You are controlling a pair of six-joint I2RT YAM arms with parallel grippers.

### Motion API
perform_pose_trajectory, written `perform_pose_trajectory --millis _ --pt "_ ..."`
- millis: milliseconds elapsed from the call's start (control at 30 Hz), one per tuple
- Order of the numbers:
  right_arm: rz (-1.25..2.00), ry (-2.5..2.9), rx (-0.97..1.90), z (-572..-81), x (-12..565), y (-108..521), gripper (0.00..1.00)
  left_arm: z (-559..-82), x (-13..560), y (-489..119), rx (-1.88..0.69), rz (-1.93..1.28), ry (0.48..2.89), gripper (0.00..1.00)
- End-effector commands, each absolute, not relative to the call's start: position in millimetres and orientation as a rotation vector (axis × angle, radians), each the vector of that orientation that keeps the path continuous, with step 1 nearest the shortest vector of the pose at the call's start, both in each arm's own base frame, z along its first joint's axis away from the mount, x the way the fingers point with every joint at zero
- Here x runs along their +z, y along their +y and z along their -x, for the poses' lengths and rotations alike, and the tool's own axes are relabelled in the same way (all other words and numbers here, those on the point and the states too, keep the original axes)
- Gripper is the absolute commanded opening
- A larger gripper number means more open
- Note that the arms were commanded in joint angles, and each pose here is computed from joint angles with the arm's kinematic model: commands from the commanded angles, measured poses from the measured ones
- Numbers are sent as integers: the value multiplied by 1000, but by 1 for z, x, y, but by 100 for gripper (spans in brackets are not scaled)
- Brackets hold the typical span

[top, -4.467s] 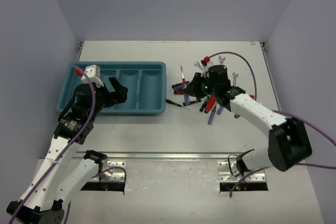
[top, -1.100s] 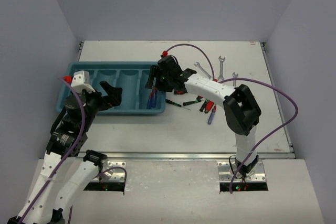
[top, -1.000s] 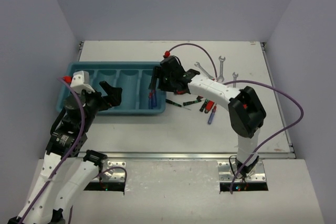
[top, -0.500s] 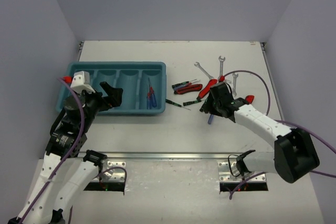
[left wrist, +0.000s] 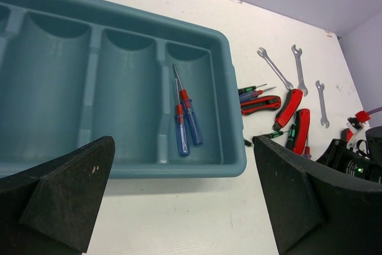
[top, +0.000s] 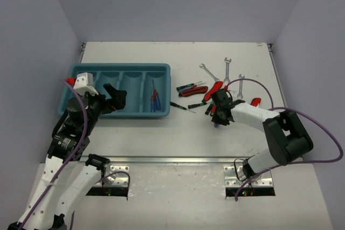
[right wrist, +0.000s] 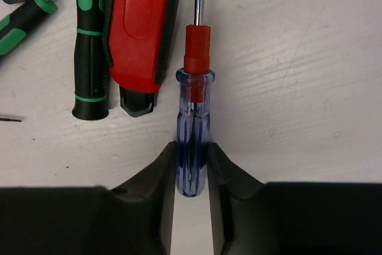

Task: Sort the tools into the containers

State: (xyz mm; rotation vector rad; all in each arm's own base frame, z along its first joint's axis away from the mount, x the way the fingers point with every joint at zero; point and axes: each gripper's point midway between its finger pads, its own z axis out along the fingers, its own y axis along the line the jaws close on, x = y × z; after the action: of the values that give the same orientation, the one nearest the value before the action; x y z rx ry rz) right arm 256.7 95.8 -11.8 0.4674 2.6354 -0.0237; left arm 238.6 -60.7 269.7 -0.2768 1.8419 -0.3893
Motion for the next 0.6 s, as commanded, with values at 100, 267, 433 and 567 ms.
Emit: perform_pose_trajectory --millis 100,267,433,567 --pt "-609 2481 -55 -263 14 75 9 -243 273 -67 -417 253 1826 100" --pt "-476 2287 170 -290 90 95 2 -245 270 -70 -420 246 1841 100" --pt "-153 2232 841 -309 154 208 0 -246 269 -68 -413 255 1843 100" --pt "20 2237 1076 -310 178 283 0 -247 267 -67 -401 262 1851 100"
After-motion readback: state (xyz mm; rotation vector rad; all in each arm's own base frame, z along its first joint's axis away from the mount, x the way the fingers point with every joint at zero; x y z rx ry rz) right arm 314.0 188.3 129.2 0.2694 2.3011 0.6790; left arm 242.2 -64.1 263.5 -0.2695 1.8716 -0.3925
